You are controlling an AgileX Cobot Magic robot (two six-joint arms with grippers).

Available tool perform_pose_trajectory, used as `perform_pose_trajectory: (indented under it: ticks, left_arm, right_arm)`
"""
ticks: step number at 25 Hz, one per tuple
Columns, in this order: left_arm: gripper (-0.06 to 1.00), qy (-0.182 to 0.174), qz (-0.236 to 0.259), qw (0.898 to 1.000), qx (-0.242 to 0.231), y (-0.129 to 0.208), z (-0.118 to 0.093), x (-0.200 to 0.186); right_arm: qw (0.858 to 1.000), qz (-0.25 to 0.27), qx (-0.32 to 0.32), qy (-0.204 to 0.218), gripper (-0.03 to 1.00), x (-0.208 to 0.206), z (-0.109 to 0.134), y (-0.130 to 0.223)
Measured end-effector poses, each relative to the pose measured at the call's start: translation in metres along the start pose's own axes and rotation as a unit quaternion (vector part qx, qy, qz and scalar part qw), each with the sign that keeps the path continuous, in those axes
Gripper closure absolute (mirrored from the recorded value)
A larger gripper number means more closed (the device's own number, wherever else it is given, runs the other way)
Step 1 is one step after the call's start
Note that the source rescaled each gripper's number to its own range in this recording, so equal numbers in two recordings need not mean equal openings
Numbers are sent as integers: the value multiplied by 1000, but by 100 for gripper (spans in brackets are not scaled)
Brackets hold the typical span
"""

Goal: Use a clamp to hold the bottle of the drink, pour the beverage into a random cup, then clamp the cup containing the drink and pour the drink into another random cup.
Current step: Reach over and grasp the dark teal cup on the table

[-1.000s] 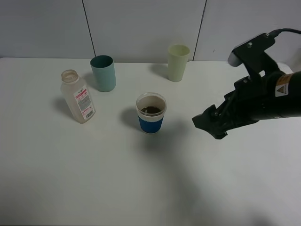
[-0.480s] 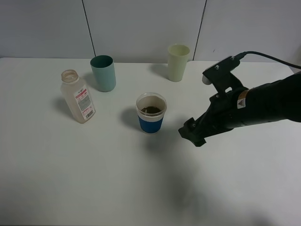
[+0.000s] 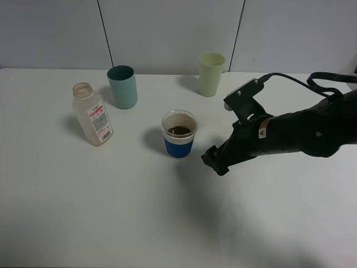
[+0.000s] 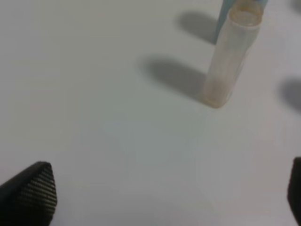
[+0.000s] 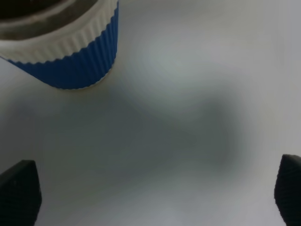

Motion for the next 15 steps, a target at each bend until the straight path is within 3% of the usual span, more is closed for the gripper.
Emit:
perform_pose_trajectory:
  ticks: [7,15]
  left_arm:
    - [-6,0,0,1000,0,0,0,0]
    - [-6,0,0,1000,0,0,0,0]
  right_arm:
    - [998,-28,-55,-15,-3,12,4,-2]
    - [996,-42,-67,-50,-3,27,12,2]
Point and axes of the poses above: a point on each arm's last joint axis where the gripper is mounted, x pointing out along that axis toward the gripper, z along the wrist's bending axis when the last joint is at zero, y = z × x, the point moved 3 cm from there along x, pointing out along that axis toward the gripper, and after that the axes turned 10 degrees about x, right-handed, at the moved point
